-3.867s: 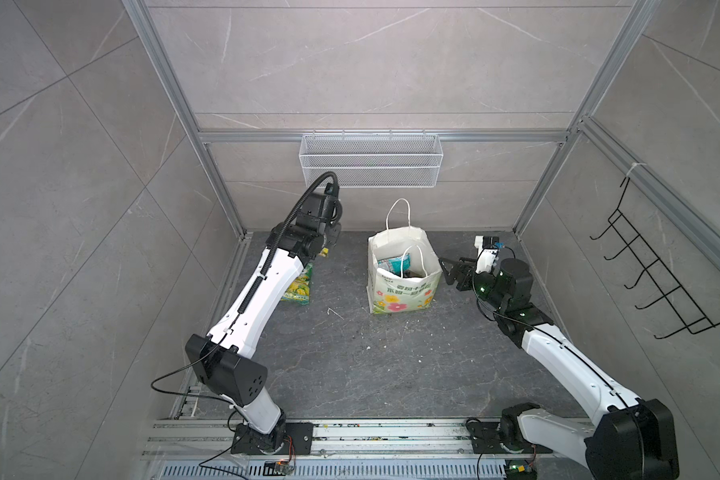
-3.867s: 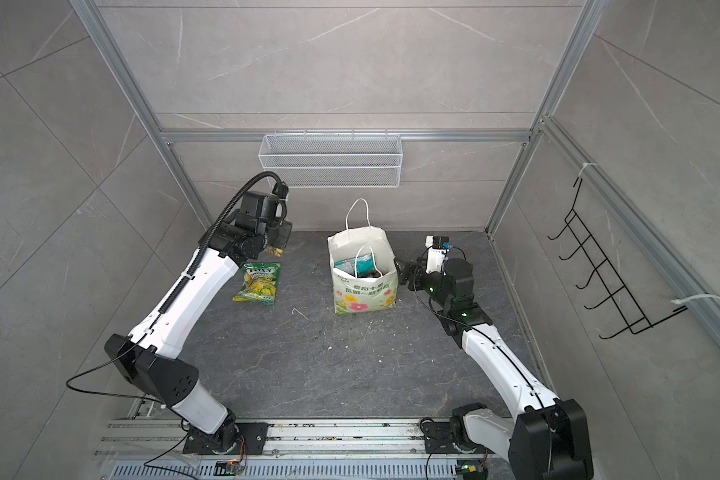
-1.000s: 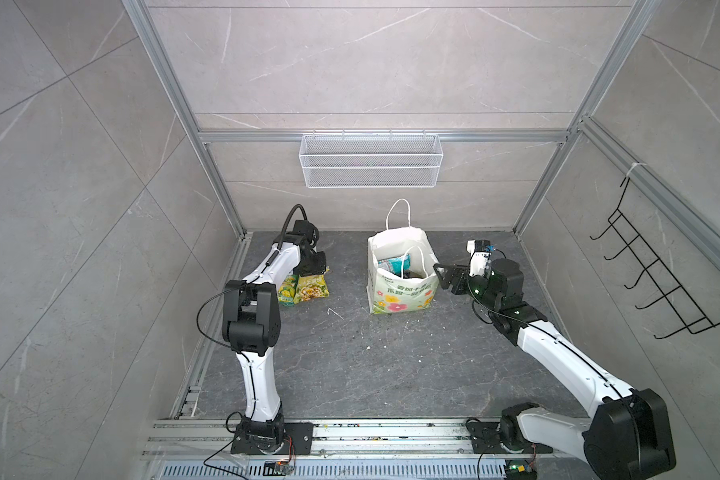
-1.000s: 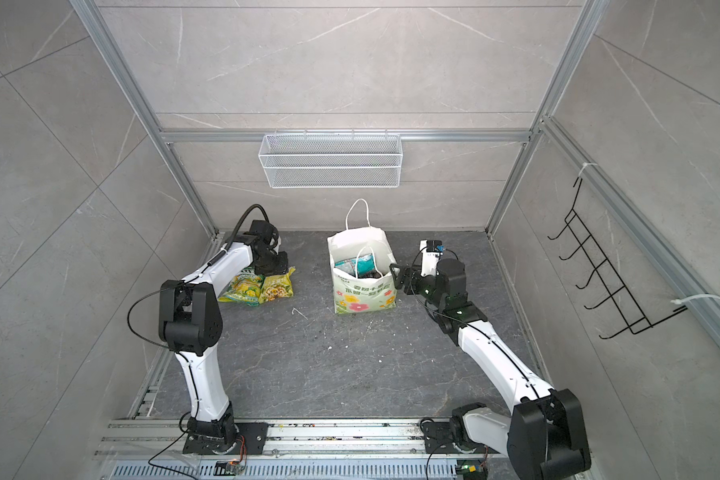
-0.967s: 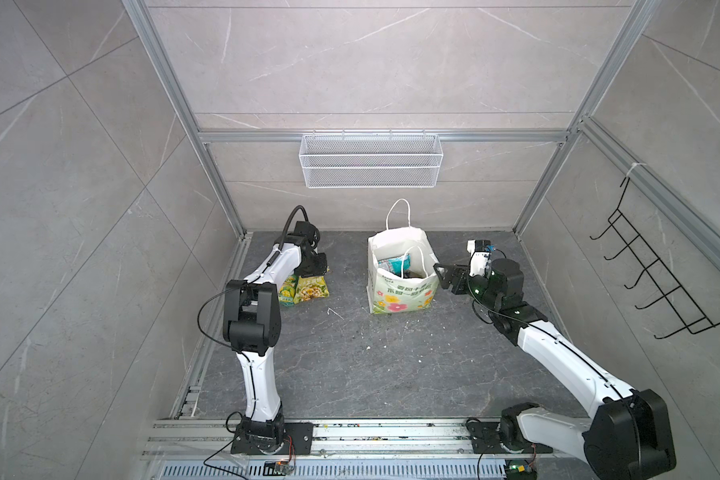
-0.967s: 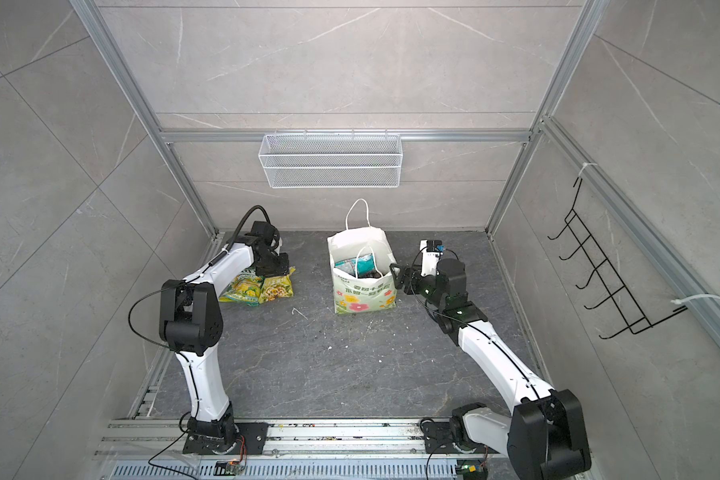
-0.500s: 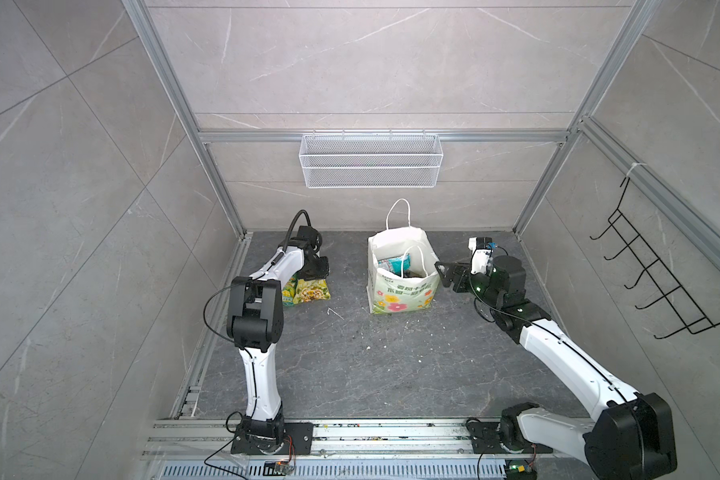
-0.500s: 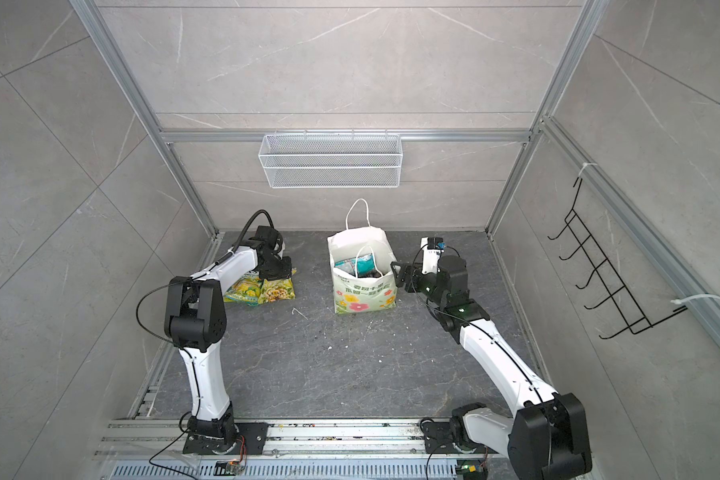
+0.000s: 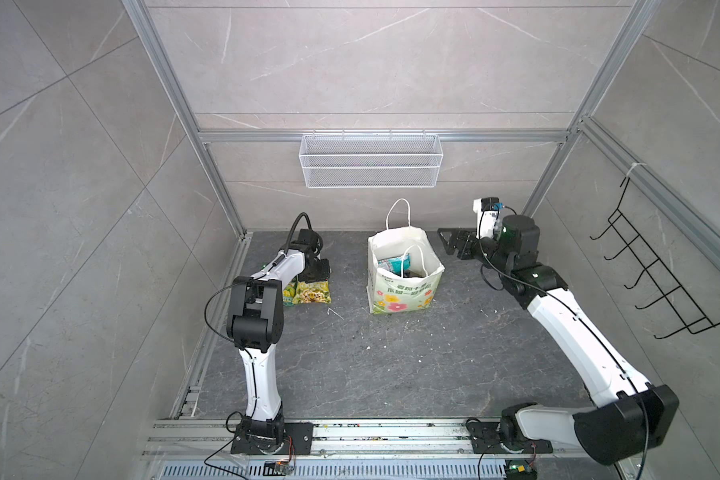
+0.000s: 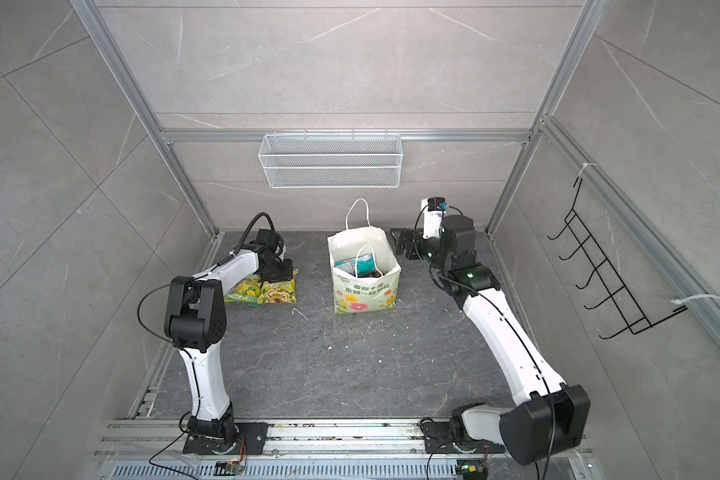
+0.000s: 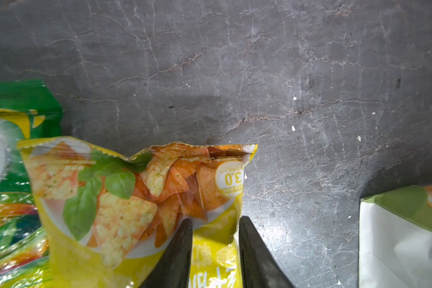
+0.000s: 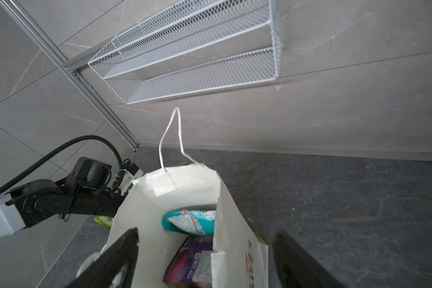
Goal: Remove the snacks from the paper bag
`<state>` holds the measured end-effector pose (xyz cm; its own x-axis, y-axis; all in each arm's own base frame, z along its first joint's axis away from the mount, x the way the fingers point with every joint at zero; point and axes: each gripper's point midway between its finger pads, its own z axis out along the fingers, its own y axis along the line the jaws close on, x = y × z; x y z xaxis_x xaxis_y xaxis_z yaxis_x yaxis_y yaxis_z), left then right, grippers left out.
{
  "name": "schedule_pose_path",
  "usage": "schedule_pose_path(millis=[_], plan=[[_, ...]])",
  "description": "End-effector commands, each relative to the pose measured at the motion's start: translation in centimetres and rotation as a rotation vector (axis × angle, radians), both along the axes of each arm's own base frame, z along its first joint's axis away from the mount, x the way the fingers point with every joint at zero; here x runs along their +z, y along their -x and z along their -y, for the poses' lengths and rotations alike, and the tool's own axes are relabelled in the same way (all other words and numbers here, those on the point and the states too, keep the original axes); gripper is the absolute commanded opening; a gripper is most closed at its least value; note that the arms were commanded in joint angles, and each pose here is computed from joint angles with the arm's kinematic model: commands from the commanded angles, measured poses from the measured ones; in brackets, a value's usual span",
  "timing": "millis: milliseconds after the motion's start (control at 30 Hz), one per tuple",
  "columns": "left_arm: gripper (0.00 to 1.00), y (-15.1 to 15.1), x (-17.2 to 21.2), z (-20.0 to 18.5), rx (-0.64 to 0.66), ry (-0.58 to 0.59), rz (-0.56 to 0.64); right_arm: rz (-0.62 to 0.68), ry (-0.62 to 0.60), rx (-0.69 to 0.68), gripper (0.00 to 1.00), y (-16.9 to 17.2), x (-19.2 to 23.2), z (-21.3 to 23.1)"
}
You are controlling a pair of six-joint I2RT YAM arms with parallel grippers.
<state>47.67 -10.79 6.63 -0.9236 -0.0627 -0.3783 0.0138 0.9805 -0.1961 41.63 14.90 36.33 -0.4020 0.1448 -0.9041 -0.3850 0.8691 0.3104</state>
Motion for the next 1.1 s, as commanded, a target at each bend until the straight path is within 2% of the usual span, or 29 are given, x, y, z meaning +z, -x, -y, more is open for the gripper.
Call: schedule_pose_path(millis=[0,133,233,400,467,533,633,700,800,933,1067], plan=[[0.43,0.1,5.8,0.2,0.008,0.039,0.118,-0.142,0.113,0.098,0.83,-0.3,-2.7,-1.2],[0.47,1.2,11.7,0.5,-0.009,0.041,0.276,-0.152,0.172,0.165,0.78,-1.7,-3.0,-2.2],[0.51,2.4,15.9,1.9,-0.055,0.072,0.388,-0.143,0.21,0.227,0.69,-2.7,-3.1,-3.0],[0.55,6.0,21.3,9.2,-0.39,0.112,0.58,-0.164,0.294,0.341,0.66,-4.5,-4.2,-4.3],[0.58,8.1,22.4,12.3,-0.55,0.148,0.657,-0.195,0.327,0.336,0.66,-5.8,-5.2,-4.3],[0.6,9.9,23.1,14.0,-0.643,0.163,0.728,-0.226,0.36,0.321,0.67,-6.8,-6.1,-4.0],[0.64,12.5,24.3,15.8,-0.764,0.283,0.818,-0.223,0.357,0.386,0.7,-7.3,-6.7,-5.0],[0.65,13.4,25.5,15.9,-0.78,0.314,0.871,-0.233,0.35,0.454,0.7,-6.9,-7.0,-6.0],[0.67,14.0,27.0,15.8,-0.79,0.331,0.939,-0.266,0.404,0.473,0.71,-7.1,-8.3,-6.3],[0.67,14.2,27.5,15.9,-0.815,0.319,0.956,-0.285,0.439,0.489,0.69,-7.8,-9.5,-6.5],[0.67,14.0,27.4,16.0,-0.809,0.324,0.949,-0.264,0.446,0.534,0.62,-8.2,-9.9,-7.4]])
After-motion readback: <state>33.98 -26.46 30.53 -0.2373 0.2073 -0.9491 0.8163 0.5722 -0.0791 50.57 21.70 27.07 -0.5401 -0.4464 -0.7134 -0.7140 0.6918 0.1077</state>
